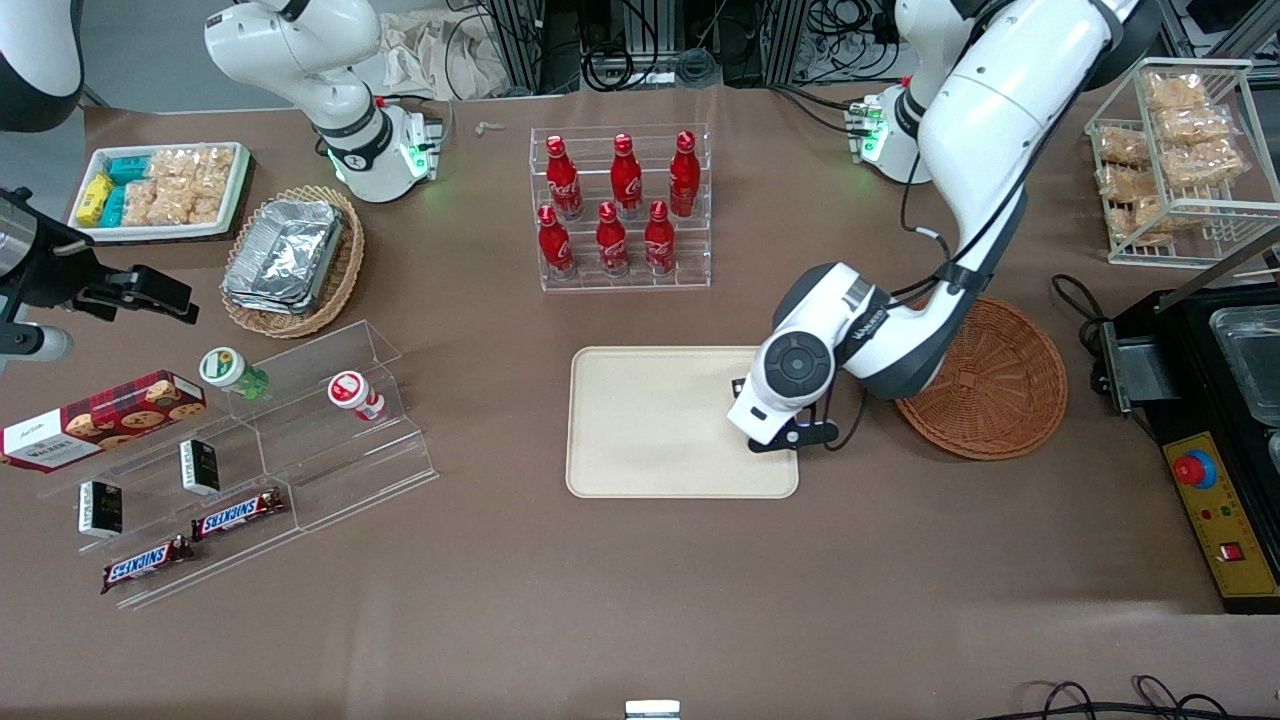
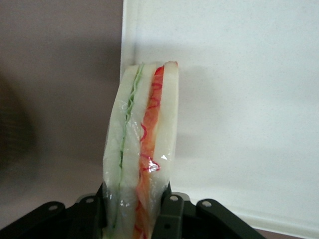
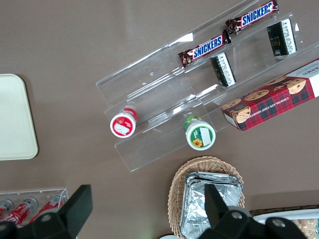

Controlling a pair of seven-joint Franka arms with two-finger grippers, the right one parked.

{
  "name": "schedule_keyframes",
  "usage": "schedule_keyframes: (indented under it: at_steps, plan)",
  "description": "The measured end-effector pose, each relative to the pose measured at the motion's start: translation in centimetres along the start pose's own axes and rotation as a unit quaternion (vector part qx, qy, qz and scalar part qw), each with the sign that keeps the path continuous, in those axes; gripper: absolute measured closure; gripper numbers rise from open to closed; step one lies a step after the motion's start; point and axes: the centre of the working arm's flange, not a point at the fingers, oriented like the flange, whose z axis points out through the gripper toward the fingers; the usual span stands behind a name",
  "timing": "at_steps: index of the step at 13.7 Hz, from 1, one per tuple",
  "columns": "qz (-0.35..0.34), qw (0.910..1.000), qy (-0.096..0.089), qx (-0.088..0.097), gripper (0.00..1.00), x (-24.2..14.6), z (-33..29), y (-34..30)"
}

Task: Place sandwich from basket to tray
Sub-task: 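Carry the sandwich with the left gripper over the cream tray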

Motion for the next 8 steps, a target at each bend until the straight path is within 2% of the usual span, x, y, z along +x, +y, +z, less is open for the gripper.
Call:
schedule_keyframes:
  at_steps: [2, 4, 8]
  plan:
    - [-0.001, 0.9999, 0.008, -0.006, 0.59, 0.13, 0.33, 0.47]
    - [-0.001, 0.9999, 0.015, 0.0, 0.55, 0.46, 0.8, 0.38]
    - [0.0, 0.9997, 0.025, 0.005, 0.17, 0.91, 0.69, 0.16]
